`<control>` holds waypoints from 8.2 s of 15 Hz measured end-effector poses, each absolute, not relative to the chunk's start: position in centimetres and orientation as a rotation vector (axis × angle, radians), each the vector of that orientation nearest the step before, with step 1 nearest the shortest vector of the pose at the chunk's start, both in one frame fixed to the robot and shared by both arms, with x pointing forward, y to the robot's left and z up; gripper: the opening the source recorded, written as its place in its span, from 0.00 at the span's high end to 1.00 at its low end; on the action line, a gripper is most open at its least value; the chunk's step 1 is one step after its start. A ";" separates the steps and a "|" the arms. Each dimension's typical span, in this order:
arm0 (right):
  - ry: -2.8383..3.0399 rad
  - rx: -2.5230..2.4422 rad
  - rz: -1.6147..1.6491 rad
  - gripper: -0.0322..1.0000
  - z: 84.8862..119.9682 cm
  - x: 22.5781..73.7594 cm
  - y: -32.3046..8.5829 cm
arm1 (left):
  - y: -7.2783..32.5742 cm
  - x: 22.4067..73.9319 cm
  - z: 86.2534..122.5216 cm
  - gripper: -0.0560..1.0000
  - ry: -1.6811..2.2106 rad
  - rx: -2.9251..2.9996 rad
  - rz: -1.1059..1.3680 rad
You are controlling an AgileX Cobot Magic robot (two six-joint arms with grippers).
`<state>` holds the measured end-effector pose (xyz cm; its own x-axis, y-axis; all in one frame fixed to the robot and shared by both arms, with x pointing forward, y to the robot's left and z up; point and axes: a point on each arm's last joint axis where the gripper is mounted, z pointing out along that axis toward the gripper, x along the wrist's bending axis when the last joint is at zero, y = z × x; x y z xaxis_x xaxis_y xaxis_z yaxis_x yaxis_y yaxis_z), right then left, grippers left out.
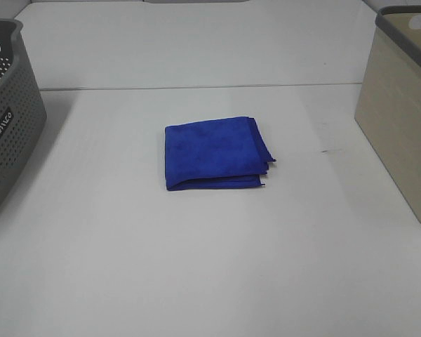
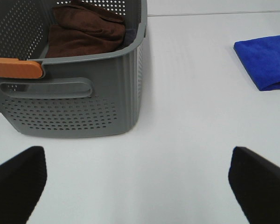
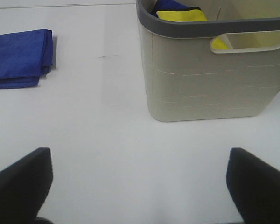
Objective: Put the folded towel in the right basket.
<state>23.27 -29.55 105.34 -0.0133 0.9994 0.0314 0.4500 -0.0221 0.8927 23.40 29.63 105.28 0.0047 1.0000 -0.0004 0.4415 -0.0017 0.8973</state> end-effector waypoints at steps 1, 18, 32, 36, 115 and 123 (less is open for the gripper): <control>1.548 1.557 0.987 0.04 105.3 23.3 -29.6 | 29.6 23.4 105.3 0.01 1.533 1.540 0.954; 1.999 2.127 1.036 0.07 112.0 52.3 -26.4 | 29.6 23.4 105.3 0.01 1.533 1.540 0.954; 2.265 2.358 0.934 0.09 90.9 71.2 -18.7 | 29.6 23.4 105.3 0.01 1.534 1.539 0.953; 2.274 2.427 0.889 0.10 88.0 71.2 -18.3 | 29.6 23.4 105.3 0.01 1.534 1.539 0.953; 1.687 1.432 1.082 0.01 105.6 23.3 -30.0 | 30.1 23.4 105.3 0.01 1.553 1.555 1.017; 1.707 1.417 1.076 0.01 105.4 23.3 -30.0 | 30.1 23.4 105.3 0.01 1.568 1.533 1.004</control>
<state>23.32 -29.97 105.42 -0.1922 0.9813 0.0135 0.4352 0.0729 0.8974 23.38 30.11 105.27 -0.0402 0.9988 0.0278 0.4436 -0.0071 0.8962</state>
